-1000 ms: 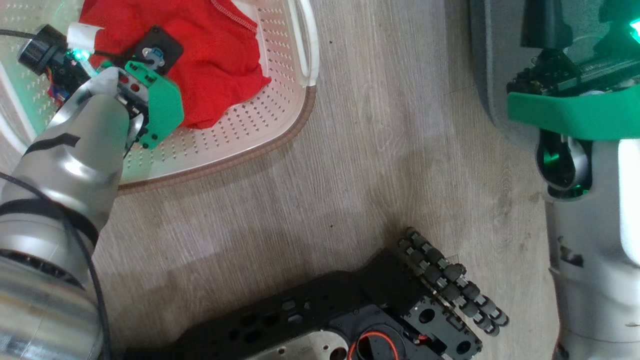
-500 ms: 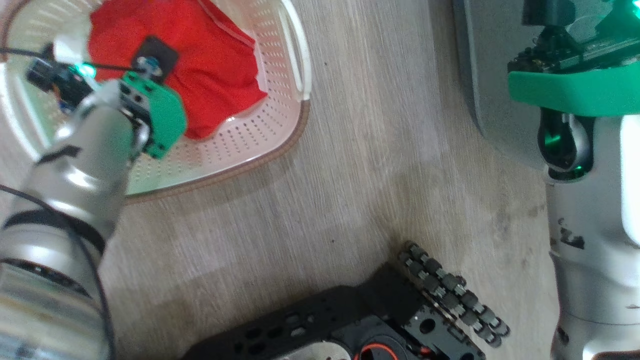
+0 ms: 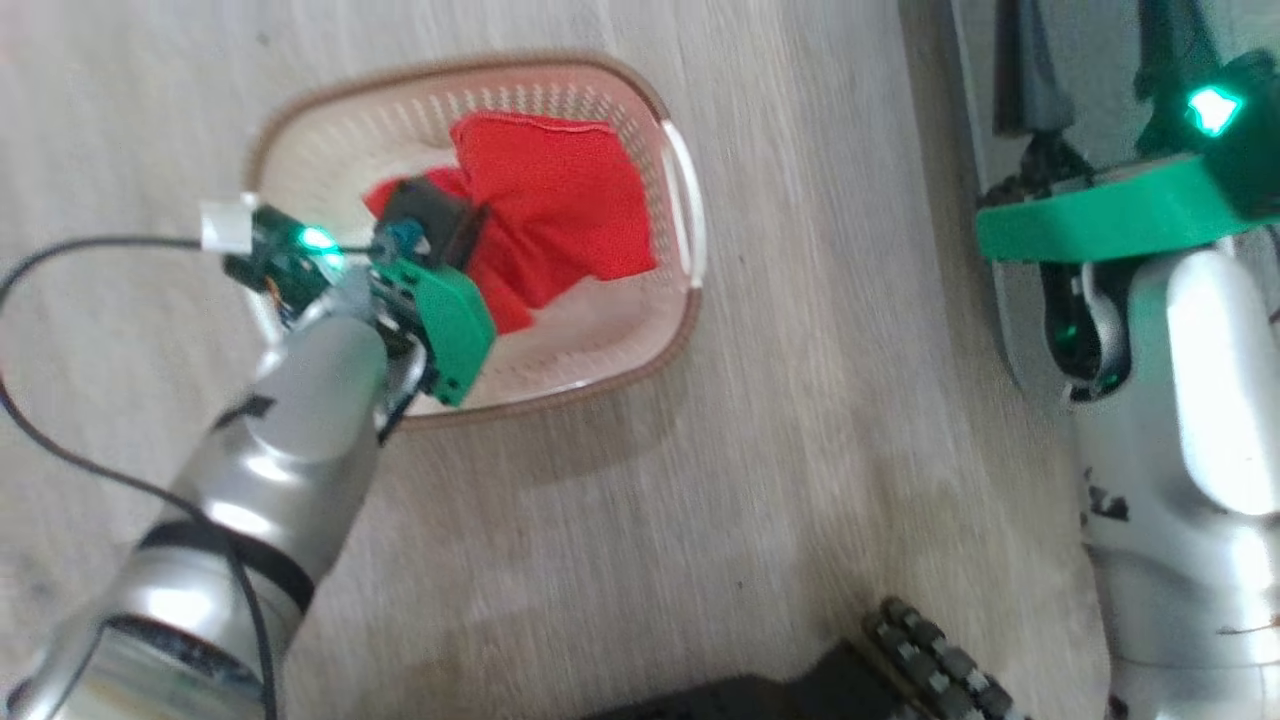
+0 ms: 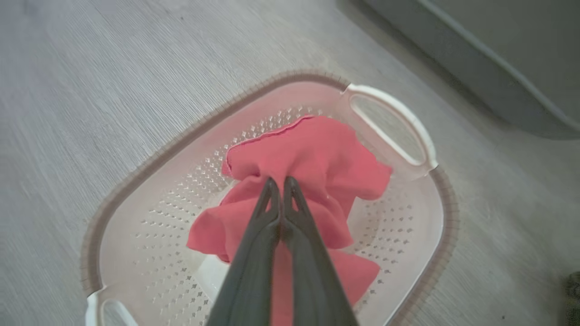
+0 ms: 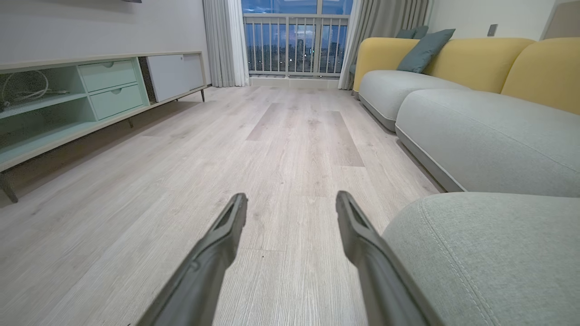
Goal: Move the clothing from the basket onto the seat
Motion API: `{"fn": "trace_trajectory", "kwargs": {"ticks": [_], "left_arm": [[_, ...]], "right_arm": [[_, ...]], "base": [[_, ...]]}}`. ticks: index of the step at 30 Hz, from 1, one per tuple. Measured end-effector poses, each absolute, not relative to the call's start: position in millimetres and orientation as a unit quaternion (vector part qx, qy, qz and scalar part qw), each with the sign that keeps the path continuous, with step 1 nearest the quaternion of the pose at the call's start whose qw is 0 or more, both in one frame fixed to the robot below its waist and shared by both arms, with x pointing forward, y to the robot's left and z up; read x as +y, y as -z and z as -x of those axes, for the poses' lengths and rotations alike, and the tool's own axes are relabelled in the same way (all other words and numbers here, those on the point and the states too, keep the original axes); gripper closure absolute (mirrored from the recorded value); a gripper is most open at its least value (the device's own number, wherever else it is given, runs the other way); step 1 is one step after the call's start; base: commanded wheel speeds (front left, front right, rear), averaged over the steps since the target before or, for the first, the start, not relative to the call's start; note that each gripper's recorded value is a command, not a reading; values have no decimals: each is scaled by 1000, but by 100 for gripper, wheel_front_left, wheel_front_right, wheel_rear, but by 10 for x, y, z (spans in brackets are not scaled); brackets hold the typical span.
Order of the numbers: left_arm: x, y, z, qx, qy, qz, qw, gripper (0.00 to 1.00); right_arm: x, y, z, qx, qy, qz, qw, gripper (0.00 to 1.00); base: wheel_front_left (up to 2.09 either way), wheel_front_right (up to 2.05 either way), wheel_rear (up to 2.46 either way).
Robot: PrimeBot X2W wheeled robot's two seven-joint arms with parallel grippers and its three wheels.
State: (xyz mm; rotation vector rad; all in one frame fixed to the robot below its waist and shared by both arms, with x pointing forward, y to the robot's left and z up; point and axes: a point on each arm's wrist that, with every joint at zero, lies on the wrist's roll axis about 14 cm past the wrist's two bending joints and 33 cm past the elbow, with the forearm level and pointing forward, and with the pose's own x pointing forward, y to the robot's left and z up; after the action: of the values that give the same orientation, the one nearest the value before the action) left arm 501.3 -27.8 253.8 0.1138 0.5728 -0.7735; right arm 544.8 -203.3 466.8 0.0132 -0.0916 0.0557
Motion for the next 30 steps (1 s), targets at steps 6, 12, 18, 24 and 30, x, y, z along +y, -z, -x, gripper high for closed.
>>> {"fn": "trace_trajectory", "kwargs": {"ticks": [6,12,18,24,30], "left_arm": [[-166,-3183,-4981,220,335,-13,916,100],[1,-3925,-4973,140,292,22,946,100],[131,-4688,-4929,47,267,41,962,100],[223,-5434,-4838,-49,255,52,964,100],[229,-6061,-4683,-133,256,50,956,100]], "right_arm": [[-1915,-4852,-5261,-48,-36,-17,998,0],[-1799,-5018,-5006,-50,-45,-29,997,0],[-1700,-5164,-4770,-56,-56,-36,996,0],[-1641,-5272,-4568,-62,-62,-45,995,0],[-1604,-5348,-4424,-68,-66,-51,994,0]], "base": [[0,0,0],[0,0,0],[0,0,0],[0,0,0],[0,0,0]]}}
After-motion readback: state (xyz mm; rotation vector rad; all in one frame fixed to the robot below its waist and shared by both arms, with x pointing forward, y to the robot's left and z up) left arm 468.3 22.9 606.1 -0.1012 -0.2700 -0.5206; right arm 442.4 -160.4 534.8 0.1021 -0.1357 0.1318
